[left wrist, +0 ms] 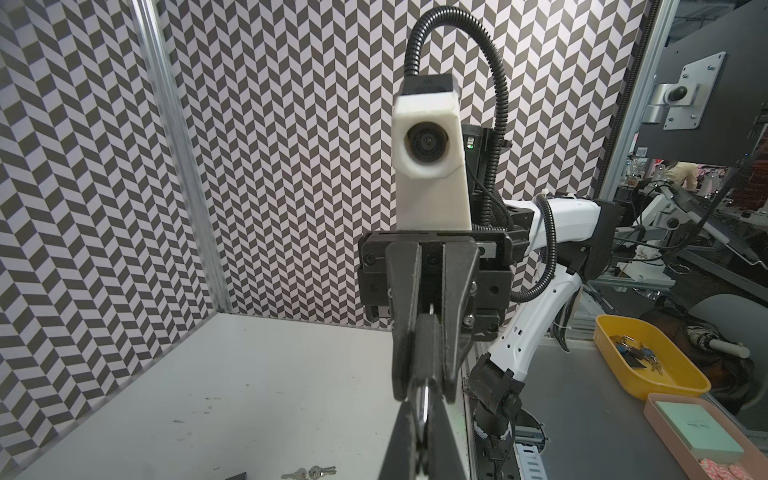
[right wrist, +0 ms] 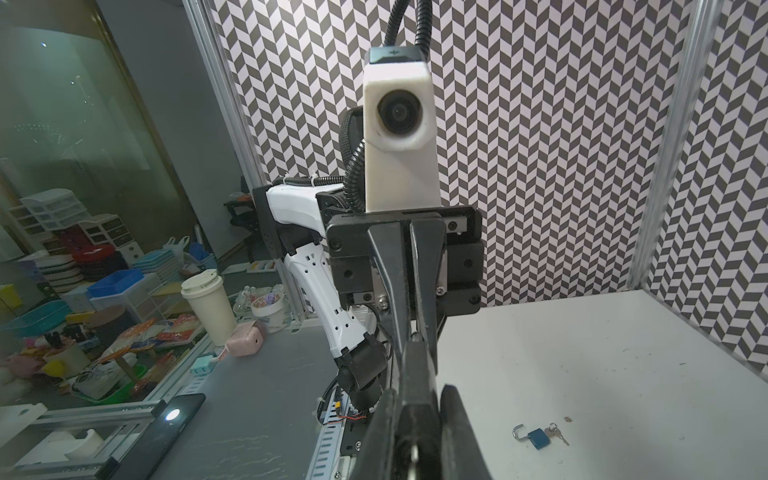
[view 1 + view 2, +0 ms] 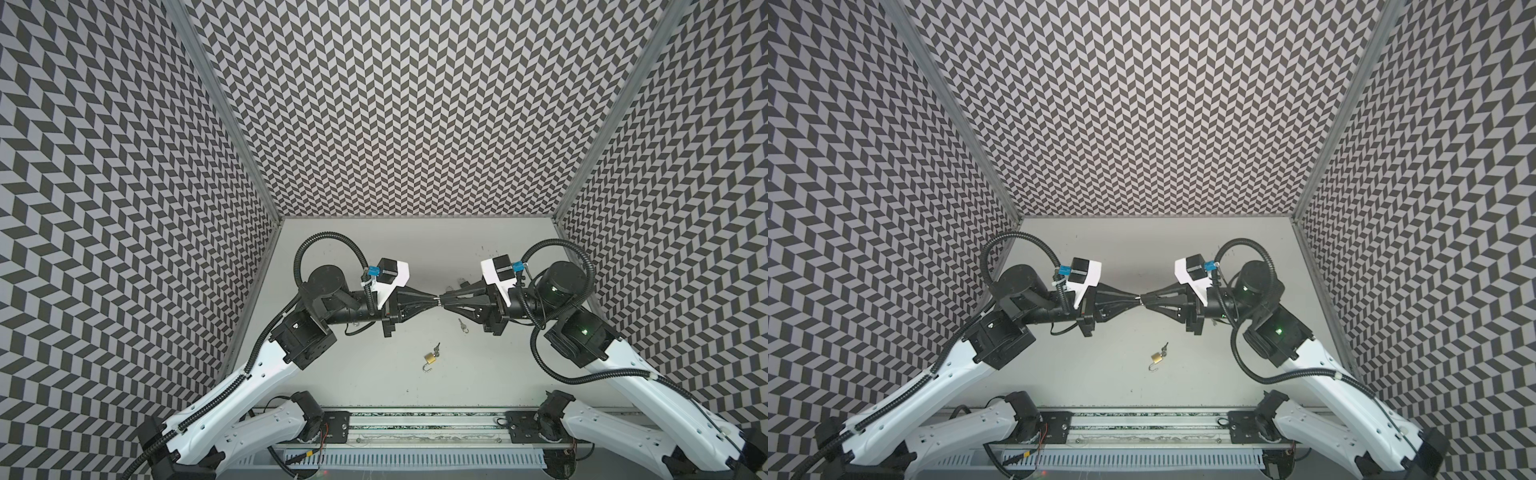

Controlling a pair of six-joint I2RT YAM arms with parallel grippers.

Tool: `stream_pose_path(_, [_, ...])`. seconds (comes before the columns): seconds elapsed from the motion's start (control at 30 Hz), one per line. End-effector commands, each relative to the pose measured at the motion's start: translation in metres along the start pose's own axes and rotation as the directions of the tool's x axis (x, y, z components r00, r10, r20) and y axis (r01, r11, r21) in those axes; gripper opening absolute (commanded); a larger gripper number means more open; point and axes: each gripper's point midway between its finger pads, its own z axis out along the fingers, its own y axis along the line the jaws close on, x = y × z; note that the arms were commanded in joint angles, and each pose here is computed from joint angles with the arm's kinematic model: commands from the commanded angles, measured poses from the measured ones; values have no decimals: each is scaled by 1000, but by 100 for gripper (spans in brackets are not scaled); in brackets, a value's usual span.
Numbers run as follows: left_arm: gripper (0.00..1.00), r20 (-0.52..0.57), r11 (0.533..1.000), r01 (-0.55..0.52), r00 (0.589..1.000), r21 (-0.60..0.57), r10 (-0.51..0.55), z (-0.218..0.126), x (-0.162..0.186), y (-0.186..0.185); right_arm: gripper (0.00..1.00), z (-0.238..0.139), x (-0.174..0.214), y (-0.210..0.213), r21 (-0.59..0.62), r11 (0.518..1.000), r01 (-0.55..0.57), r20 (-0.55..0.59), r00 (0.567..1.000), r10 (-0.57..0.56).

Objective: Lock with the key

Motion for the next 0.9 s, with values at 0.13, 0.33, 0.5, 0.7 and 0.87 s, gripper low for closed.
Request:
stream_pose_path(0.13, [0,-5,1000,-3,1000,-26,2,2,7,-2,0,6,3,1,21,999,33,1,999,-33])
stream_pose_path(0.33, [0,7,997,-28,1000,-78,29,-18,-5,1,61,-4,-5,1,84,995,45,38,998,-48])
stream_pose_path(0.5, [0,-9,995,-43,999,-90,43,-23,-6,1,63,-15,-16,2,143,988,63,87,993,-76])
stream_pose_path(0.7, [0,-8,995,-48,999,-89,48,-25,-7,-2,48,-20,-19,2,166,983,71,95,992,-88])
stream_pose_path(0.87, [0,-7,995,-47,999,-89,47,-25,-8,-2,42,-16,-13,-1,159,986,57,64,996,-68])
